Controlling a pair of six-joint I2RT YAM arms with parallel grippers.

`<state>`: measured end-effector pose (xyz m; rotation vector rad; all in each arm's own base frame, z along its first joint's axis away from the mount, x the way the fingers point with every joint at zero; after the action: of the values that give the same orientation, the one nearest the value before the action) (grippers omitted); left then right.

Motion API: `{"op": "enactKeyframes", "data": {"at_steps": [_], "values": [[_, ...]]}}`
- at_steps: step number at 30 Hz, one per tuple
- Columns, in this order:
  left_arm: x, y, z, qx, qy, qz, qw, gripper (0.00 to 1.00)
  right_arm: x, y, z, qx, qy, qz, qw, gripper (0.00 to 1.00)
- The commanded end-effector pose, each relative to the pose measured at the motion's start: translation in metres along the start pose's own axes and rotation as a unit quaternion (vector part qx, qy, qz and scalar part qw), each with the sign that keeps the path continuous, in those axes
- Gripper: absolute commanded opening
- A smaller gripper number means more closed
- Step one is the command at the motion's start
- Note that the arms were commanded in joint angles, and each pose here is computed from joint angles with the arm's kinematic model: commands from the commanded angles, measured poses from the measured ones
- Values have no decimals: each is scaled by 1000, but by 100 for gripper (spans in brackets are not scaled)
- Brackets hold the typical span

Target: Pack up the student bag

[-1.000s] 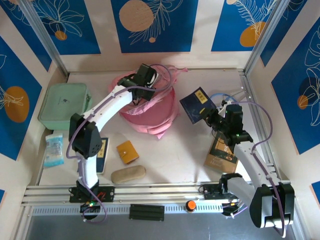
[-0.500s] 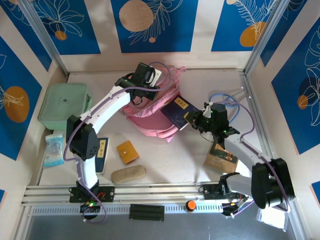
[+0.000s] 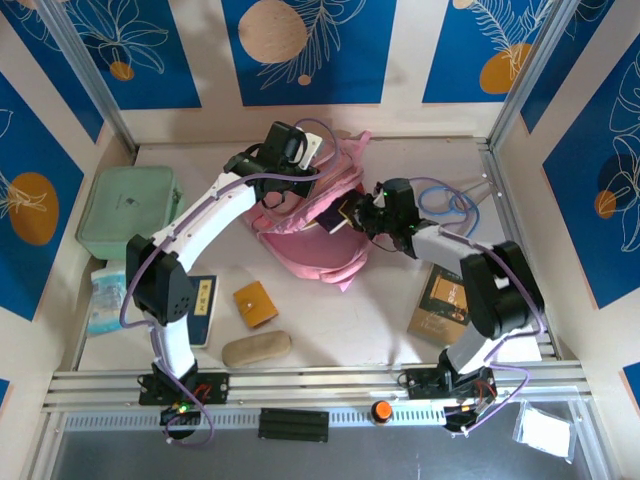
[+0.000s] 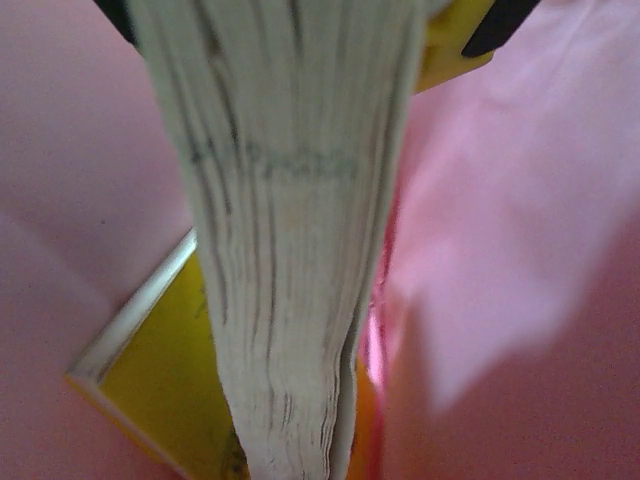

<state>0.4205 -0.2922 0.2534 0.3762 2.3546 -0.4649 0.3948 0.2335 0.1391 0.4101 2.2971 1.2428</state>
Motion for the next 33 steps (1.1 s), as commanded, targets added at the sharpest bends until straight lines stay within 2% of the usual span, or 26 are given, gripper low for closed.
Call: {"op": "enactKeyframes", "data": {"at_steps": [1, 9, 18, 22, 28, 30, 33], "values": [[-53, -24, -44, 57, -104, -14, 993, 0, -17, 5, 19, 9, -32, 19, 999, 2], [-54, -16, -43, 39, -104, -46, 993, 0, -9, -12, 76, 57, 1, 89, 994, 4], [-49, -9, -36, 37, -91, -69, 993, 0, -22, -4, 92, 62, -5, 87, 994, 9], [-49, -5, -34, 34, -91, -76, 992, 0, -19, 7, 94, 49, 10, 66, 997, 21], [-50, 8, -31, 23, -93, -100, 990, 0, -17, 9, 88, 36, 31, 74, 996, 48], [-48, 14, -29, 17, -91, -106, 990, 0, -14, 6, 81, 42, 40, 81, 995, 58], [-46, 23, -26, 7, -89, -112, 990, 0, -6, 3, 68, 63, 53, 76, 994, 66]]}}
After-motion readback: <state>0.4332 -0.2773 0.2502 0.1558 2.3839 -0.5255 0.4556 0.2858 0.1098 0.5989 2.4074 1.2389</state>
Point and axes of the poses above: each hand's point on the last joint's axis, 136 mm out from that joint toward the fingers, its own z axis out along the fingers, its own y axis along the line the jaws close on, x = y × z, the point moved 1 cm from there along -z, back along the fingers, and after that the axes turned 13 degrees about -z, right-handed, at the moved point
